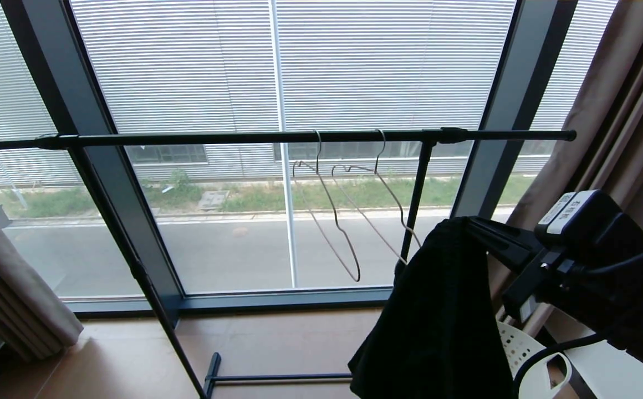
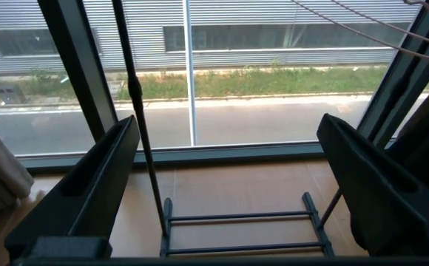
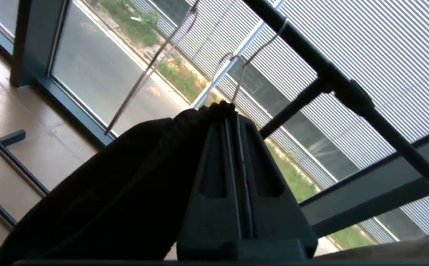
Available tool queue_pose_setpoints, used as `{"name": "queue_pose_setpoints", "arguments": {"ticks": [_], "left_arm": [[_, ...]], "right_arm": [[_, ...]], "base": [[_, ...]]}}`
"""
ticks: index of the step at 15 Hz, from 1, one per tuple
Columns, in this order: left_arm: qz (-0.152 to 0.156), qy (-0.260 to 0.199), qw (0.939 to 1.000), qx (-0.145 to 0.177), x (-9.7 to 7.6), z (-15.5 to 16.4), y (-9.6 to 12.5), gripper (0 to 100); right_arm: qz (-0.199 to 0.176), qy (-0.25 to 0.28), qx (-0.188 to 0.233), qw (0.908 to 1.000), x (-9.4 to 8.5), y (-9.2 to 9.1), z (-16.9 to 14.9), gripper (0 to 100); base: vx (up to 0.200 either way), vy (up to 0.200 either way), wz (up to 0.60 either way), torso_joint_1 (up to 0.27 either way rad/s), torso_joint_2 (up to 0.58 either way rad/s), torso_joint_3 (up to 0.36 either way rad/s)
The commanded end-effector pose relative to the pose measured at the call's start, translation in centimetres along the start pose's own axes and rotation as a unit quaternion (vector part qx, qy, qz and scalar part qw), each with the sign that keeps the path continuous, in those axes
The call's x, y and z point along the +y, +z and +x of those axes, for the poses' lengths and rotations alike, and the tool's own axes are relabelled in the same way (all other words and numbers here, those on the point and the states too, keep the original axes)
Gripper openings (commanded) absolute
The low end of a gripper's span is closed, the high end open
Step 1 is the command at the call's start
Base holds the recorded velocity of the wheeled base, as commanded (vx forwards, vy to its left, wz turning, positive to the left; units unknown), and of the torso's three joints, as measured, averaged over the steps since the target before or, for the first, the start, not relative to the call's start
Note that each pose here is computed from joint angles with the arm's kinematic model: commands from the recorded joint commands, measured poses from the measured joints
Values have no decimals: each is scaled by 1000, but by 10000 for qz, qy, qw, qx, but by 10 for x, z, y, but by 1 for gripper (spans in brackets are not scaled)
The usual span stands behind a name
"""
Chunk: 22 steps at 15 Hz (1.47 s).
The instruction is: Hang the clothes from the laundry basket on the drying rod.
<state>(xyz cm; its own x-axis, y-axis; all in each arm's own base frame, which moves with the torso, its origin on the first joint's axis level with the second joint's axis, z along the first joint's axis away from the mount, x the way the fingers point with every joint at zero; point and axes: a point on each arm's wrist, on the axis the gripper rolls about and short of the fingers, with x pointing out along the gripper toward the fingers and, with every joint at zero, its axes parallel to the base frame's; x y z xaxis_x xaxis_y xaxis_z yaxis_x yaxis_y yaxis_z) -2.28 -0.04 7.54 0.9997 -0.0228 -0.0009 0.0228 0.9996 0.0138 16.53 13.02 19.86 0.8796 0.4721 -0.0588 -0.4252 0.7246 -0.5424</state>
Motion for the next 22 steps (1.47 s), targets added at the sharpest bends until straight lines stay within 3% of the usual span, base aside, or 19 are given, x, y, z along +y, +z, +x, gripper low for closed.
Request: {"name": "queue_pose_setpoints", "arguments": {"ticks": [1, 4, 5, 6, 7, 9, 11, 13, 14, 15, 16, 18, 19, 20, 21, 22], "left_arm": [[13, -65, 9999, 125, 0, 2, 1, 100], [7, -87, 9983, 569, 0, 9, 2, 100], [7, -138, 9956, 928, 0, 14, 3, 100], [18, -201, 9943, 1049, 1, 16, 3, 100], [48, -432, 9925, 1144, 1, 18, 4, 100], [92, -962, 9886, 1157, 1, 21, 14, 100], [-250, -1179, 9821, 1449, -3, 39, 46, 100], [-1137, -1644, 9603, 1948, -14, 73, 87, 100], [-1370, -1727, 9503, 2200, -19, 90, 98, 100], [-1427, -1747, 9461, 2326, -23, 99, 102, 100], [-1506, -1932, 9301, 2738, -36, 121, 106, 100], [-1648, -2181, 9111, 3085, -58, 147, 110, 100], [-1608, -2284, 9053, 3200, -69, 159, 111, 100], [-1608, -2284, 9053, 3200, -69, 159, 111, 100], [-1450, -2520, 8921, 3458, -91, 175, 109, 100], [-1371, -2631, 8851, 3586, -101, 180, 107, 100]], "right_arm": [[30, -467, 213, 9987, -4, 3, 1, 0], [126, -461, 165, 9987, 4, 12, -1, 0], [137, -725, 289, 9969, 9, 23, -1, 0], [185, -698, 467, 9963, 9, 25, 0, 0], [403, -543, 741, 9950, 10, 26, 4, 0], [1241, -243, 1363, 9826, 15, 33, 12, 0], [1994, -93, 1667, 9656, 12, 58, 17, 0], [2537, -141, 1782, 9506, 8, 80, 33, 0], [2657, -162, 1800, 9470, 10, 82, 40, 0], [2694, -167, 1813, 9457, 12, 82, 44, 0], [2802, -193, 1838, 9420, 15, 83, 54, 0], [2925, -254, 1865, 9376, 21, 87, 70, 0], [2957, -284, 1884, 9361, 24, 87, 76, 0], [2957, -284, 1884, 9361, 24, 87, 76, 0], [2930, -331, 1869, 9371, 31, 91, 79, 0], [2929, -407, 1862, 9370, 33, 92, 78, 0]], "base": [[0, 0, 0, 0, 0, 0], [0, 0, 0, 0, 0, 0], [0, 0, 0, 0, 0, 0], [0, 0, 0, 0, 0, 0], [0, 0, 0, 0, 0, 0], [0, 0, 0, 0, 0, 0], [0, 0, 0, 0, 0, 0], [0, 0, 0, 0, 0, 0], [0, 0, 0, 0, 0, 0], [0, 0, 0, 0, 0, 0], [0, 0, 0, 0, 0, 0], [0, 0, 0, 0, 0, 0], [0, 0, 0, 0, 0, 0], [0, 0, 0, 0, 0, 0], [0, 0, 0, 0, 0, 0], [0, 0, 0, 0, 0, 0]]}}
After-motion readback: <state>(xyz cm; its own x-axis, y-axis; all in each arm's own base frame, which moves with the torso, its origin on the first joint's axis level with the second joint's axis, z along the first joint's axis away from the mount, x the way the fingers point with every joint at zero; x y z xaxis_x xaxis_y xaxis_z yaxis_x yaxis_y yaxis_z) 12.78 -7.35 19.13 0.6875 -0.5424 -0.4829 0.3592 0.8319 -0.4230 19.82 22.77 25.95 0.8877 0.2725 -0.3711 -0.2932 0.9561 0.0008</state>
